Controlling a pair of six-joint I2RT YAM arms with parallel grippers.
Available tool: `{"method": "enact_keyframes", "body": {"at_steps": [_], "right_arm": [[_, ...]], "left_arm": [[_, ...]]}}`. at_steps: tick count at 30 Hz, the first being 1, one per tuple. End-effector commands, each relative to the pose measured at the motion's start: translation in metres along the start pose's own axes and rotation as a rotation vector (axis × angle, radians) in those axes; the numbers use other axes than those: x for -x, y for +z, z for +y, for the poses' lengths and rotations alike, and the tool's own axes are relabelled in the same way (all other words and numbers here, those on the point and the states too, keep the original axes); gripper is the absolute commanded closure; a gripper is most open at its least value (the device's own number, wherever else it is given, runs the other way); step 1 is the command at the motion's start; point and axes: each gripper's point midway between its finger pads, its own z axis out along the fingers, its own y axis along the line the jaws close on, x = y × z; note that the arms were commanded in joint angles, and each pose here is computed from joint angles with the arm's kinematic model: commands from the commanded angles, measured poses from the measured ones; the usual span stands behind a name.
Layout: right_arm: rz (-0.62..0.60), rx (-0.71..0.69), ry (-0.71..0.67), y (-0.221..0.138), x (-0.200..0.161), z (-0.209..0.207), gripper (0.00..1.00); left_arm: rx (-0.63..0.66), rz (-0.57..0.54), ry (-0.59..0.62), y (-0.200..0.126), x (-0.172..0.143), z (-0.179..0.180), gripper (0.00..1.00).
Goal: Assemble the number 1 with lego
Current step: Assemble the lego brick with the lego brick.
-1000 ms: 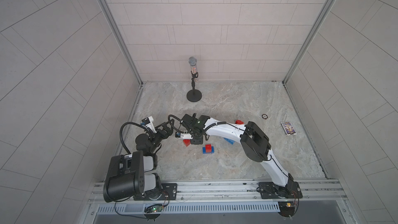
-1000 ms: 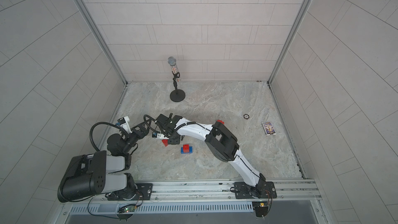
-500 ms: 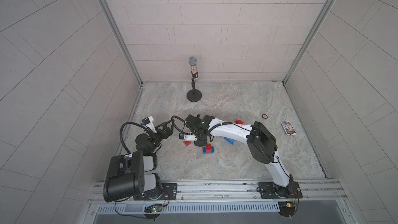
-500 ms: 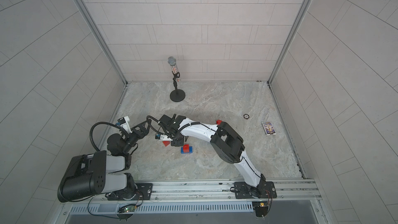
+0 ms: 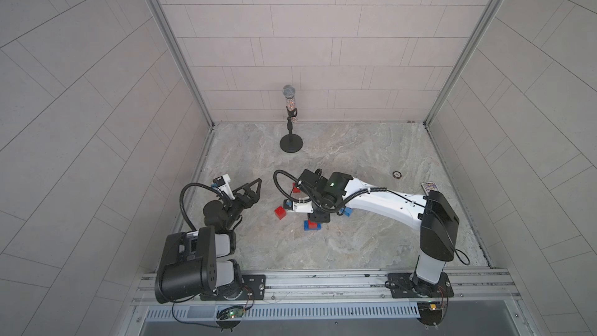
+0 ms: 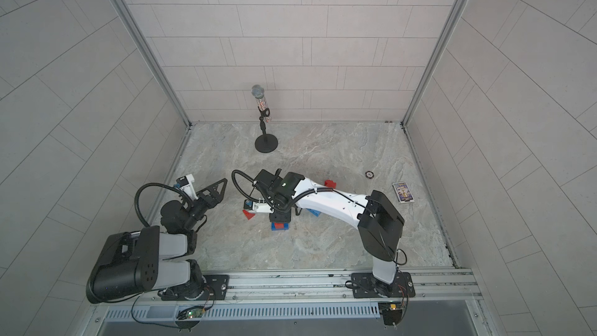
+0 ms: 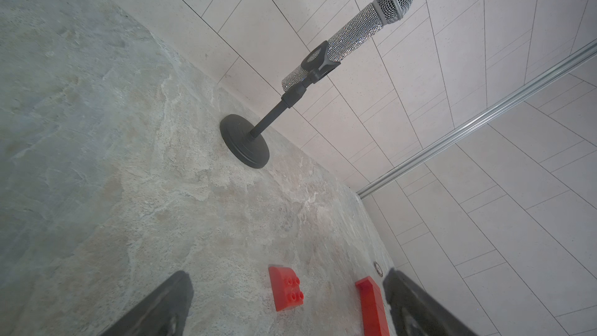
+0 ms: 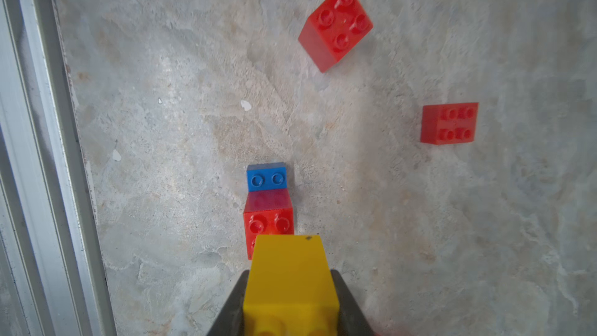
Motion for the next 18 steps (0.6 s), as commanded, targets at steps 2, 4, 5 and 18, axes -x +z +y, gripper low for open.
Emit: {"method": "enact_keyframes", "body": {"at_steps": [2,4,5,18], "right_arm": [[0.001,0.045,-0.004,0.003,-0.004,0.011,0.93],[-0.003,0.048,-0.003,0.003,-0.003,0.012,0.93],[-0.005,0.050,-0.007,0.004,-0.003,0.012,0.93],[0.012,0.059,-0.018,0.017,-0.005,0.013,0.93]], "left_arm": [[-0.041,-0.033,0.038,0.001,0.011,-0.011,0.00],[-0.041,-0.032,0.037,0.001,0.011,-0.011,0.00],[-0.042,-0.031,0.037,0.001,0.011,-0.011,0.00],[-0.040,-0.030,0.036,0.001,0.010,-0.010,0.00]]}}
